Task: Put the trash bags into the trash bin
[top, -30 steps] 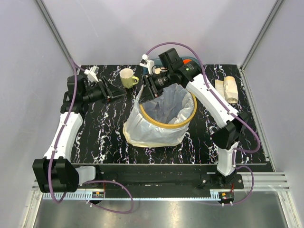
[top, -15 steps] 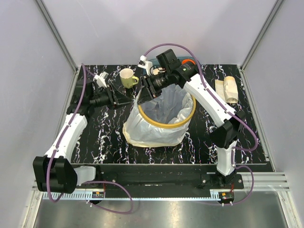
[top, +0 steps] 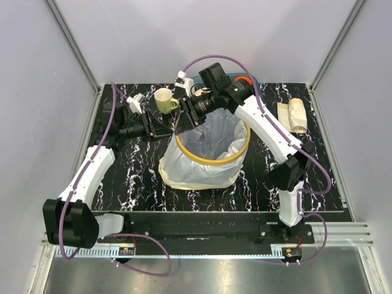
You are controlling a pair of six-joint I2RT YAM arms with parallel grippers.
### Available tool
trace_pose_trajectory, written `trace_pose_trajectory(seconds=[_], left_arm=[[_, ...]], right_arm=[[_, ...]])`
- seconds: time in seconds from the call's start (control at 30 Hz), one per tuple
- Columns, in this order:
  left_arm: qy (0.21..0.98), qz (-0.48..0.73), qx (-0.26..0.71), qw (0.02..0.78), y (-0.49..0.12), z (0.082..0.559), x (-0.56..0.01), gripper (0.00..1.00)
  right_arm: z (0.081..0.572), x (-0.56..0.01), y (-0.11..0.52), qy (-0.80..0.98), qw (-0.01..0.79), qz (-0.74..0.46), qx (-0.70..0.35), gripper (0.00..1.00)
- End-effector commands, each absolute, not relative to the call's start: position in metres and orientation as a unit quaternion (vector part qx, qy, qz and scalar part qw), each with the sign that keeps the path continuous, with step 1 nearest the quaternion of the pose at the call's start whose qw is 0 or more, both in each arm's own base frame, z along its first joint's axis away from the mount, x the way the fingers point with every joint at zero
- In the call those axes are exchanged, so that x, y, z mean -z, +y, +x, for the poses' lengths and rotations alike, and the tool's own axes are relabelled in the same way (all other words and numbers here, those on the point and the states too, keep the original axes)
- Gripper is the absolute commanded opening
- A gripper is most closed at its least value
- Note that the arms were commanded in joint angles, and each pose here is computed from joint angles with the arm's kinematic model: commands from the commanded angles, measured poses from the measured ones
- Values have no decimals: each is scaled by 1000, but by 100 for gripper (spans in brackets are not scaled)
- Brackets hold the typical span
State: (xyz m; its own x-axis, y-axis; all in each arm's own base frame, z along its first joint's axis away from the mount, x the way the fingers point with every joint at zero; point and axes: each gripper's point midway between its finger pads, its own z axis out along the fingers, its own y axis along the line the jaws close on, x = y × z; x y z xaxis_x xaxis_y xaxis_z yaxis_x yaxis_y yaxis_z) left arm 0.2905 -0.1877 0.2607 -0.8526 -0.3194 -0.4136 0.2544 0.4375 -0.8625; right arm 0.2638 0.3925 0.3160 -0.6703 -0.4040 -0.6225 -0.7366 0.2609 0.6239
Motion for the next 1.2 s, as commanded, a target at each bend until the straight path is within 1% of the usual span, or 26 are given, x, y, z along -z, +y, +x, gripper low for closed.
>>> trace_pose_trajectory(seconds=[0.0,0.13,0.4,0.43,0.5,0.6,0.73,0.83,0.87,0.9,0.97,1.0,1.03,1.07,1.13,1.17], left_arm=[[799,-9,531,282,-189,294,-266,35],[799,-9,531,281,-189,294,-265,35],[802,-12,528,279,-188,293,-261,35],[802,-12,528,279,-188,294,-261,35],[802,-12,528,281,-188,293,-263,35],[802,-6,524,287,-187,295,-266,36],[800,3,513,312,-183,298,-279,37],[794,-1,501,343,-172,305,-293,39],[794,-2,492,357,-167,309,-296,40],[797,-8,484,360,-162,311,-297,40],[794,-8,463,393,-148,323,-312,45],[796,-8,456,398,-144,325,-314,47],[787,6,453,419,-141,328,-333,48],[782,32,453,427,-144,327,-340,53],[763,74,474,433,-151,316,-364,57],[747,99,479,449,-156,310,-384,57]], right_arm=[[259,-321,400,767,171,-373,-494,36],[262,-319,403,766,173,-374,-494,36],[263,-314,408,767,170,-375,-492,33],[264,-313,408,768,170,-373,-491,35],[265,-311,406,771,172,-376,-485,48],[262,-312,402,773,174,-380,-477,59],[263,-320,393,773,192,-387,-465,67],[272,-327,381,781,208,-383,-448,74],[274,-334,379,777,219,-385,-446,77],[277,-336,375,779,225,-384,-441,82],[286,-347,363,780,241,-378,-437,84],[288,-352,358,779,246,-377,-436,85],[286,-357,353,779,243,-375,-439,86],[291,-372,344,774,263,-370,-441,87],[288,-387,331,767,269,-365,-455,88],[286,-395,319,767,275,-359,-456,88]])
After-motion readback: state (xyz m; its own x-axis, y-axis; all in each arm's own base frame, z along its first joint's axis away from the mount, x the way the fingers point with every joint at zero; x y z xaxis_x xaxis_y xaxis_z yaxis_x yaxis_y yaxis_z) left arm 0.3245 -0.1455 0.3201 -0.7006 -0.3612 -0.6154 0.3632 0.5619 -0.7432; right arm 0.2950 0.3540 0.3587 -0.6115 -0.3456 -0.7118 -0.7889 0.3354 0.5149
